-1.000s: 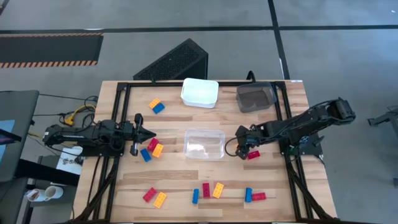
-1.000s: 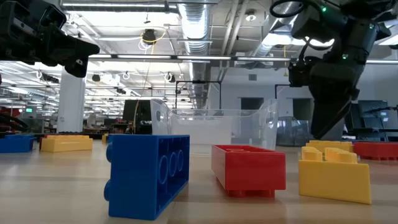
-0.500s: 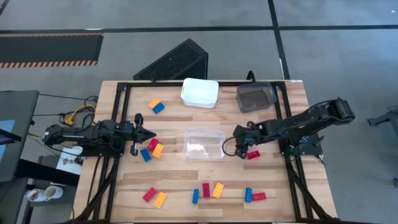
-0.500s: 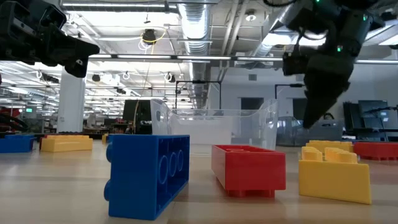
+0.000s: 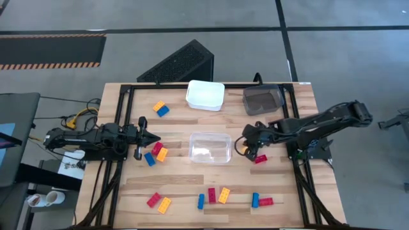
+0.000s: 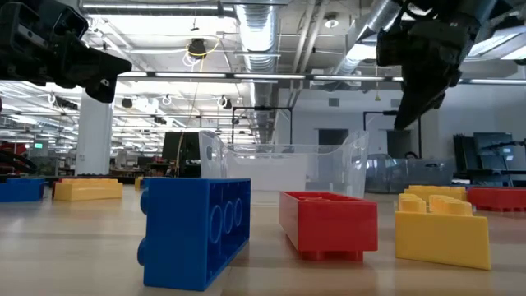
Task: Sort & place blocks by color
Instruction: Put the middle right yellow block into the black bin, then put the top left blue block into the white bin
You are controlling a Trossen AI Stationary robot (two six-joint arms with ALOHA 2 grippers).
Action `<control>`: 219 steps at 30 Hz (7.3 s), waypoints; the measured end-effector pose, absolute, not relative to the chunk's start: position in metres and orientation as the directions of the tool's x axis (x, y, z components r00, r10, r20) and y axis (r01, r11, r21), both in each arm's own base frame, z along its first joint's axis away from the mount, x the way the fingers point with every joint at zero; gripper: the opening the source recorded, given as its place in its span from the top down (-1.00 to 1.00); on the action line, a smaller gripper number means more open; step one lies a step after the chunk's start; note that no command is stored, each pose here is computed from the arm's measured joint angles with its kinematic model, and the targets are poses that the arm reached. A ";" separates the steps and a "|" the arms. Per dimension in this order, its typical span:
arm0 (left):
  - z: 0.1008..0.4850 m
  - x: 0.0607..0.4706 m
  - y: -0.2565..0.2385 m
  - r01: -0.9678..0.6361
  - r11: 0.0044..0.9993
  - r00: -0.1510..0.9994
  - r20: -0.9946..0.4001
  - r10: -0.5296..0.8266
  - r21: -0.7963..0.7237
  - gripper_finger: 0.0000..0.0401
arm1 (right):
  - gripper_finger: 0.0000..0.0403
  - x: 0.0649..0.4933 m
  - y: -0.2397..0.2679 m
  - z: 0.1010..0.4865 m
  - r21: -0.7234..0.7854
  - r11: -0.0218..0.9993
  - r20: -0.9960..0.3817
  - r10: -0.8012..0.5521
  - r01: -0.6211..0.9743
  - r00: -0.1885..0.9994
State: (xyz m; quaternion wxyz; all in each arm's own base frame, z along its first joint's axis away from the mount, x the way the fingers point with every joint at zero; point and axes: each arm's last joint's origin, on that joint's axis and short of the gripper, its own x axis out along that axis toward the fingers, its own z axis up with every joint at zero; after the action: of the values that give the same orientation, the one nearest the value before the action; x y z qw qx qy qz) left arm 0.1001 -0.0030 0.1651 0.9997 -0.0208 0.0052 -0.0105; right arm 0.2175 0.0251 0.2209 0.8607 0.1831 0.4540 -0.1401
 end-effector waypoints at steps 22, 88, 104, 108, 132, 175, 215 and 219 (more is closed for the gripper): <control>0.165 0.100 -0.003 0.021 0.999 1.000 -0.010 -0.021 -0.042 1.00 | -0.83 0.236 0.040 0.177 0.160 0.853 -0.929 -0.040 0.497 0.368; 0.164 0.101 -0.003 0.020 0.999 1.000 -0.023 -0.021 -0.041 1.00 | 0.35 0.198 -0.050 0.258 0.240 0.910 -0.099 -0.324 0.339 0.941; 0.164 0.101 -0.003 0.020 0.999 1.000 -0.023 -0.021 -0.041 1.00 | 0.34 0.140 -0.113 0.223 0.200 0.465 -0.231 -0.833 0.863 0.502; 0.164 0.101 -0.003 0.020 0.999 1.000 -0.023 -0.021 -0.041 1.00 | 0.31 0.135 -0.118 0.222 0.168 0.424 -0.238 -0.858 0.890 0.454; 0.164 0.101 -0.003 0.020 0.999 1.000 -0.023 -0.021 -0.041 1.00 | 0.24 0.156 -0.148 0.155 0.002 0.354 -0.534 -0.790 0.935 0.300; 0.164 0.101 -0.003 0.020 0.999 1.000 -0.023 -0.021 -0.041 1.00 | -0.41 0.171 -0.037 0.256 0.078 0.887 -0.140 -0.441 0.454 0.886; 0.176 0.100 0.002 -0.128 0.980 0.985 0.096 0.143 -0.152 1.00 | -0.41 0.170 0.059 0.253 0.147 0.984 -0.164 -0.077 0.102 0.983; 0.182 0.098 0.007 -0.269 0.929 0.936 0.160 0.315 -0.252 1.00 | -0.41 0.177 0.062 0.245 0.127 0.986 -0.198 -0.084 0.111 0.977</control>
State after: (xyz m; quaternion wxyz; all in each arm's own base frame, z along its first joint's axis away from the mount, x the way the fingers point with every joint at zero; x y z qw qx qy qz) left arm 0.0980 0.0067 0.1825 0.9772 -0.1137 -0.0991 0.1494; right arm 0.1773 0.0616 0.2452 0.9917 0.0689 0.0965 -0.0493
